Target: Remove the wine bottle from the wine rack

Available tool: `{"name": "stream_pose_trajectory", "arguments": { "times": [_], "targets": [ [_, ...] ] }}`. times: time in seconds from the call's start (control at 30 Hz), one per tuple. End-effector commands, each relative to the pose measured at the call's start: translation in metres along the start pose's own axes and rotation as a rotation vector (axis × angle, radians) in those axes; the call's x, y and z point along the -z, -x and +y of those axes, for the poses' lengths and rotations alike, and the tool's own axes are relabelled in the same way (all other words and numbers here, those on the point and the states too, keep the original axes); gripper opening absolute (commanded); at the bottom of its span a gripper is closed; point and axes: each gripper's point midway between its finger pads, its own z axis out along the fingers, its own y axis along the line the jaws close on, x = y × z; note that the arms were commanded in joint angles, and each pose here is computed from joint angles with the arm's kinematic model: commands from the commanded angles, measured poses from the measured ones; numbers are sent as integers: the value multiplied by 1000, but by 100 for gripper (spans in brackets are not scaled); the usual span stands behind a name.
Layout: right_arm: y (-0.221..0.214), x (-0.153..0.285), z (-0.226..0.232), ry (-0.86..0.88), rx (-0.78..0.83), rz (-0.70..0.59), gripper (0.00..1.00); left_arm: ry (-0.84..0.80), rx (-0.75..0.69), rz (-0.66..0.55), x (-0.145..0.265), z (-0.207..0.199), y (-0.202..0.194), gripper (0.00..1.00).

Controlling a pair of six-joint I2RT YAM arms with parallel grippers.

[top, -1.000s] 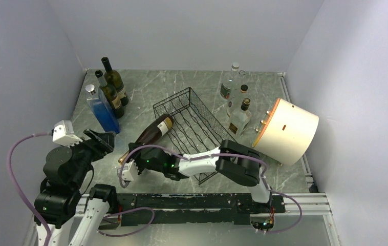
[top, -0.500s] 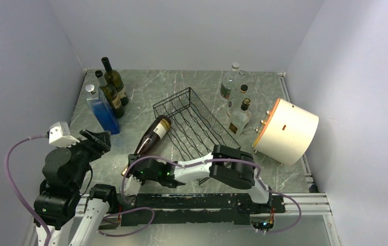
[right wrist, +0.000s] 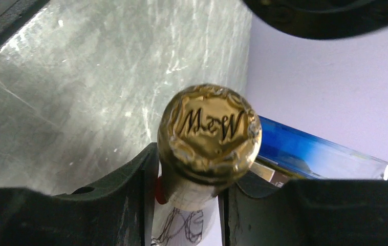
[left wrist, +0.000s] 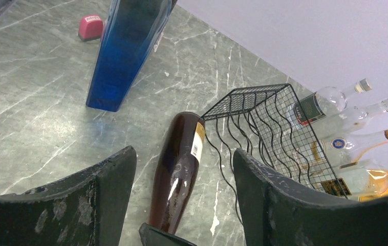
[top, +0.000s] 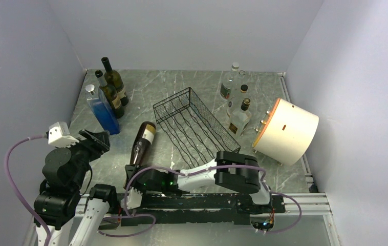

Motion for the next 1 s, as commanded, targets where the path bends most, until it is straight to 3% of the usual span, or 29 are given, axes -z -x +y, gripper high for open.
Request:
{"name": "stream_pose_trajectory", "arguments": {
  "times": [0.0,0.5,0.77,0.97],
  "targets": [
    [7,50,-128,-398,-10,-18,0,-5,-5,-50,6,-1,13,73],
    [-42,120,-202,-660,-558,-170,0,-17,-16,-66,7,-6,21,72],
    [-101,145,-250,-791,-959,-189,0,-23,-22,-66,5,-9,22,72],
    [-148,156,-259,-937,-1272,-140,0,-40,-33,-54,2,-14,22,72]
  ]
}}
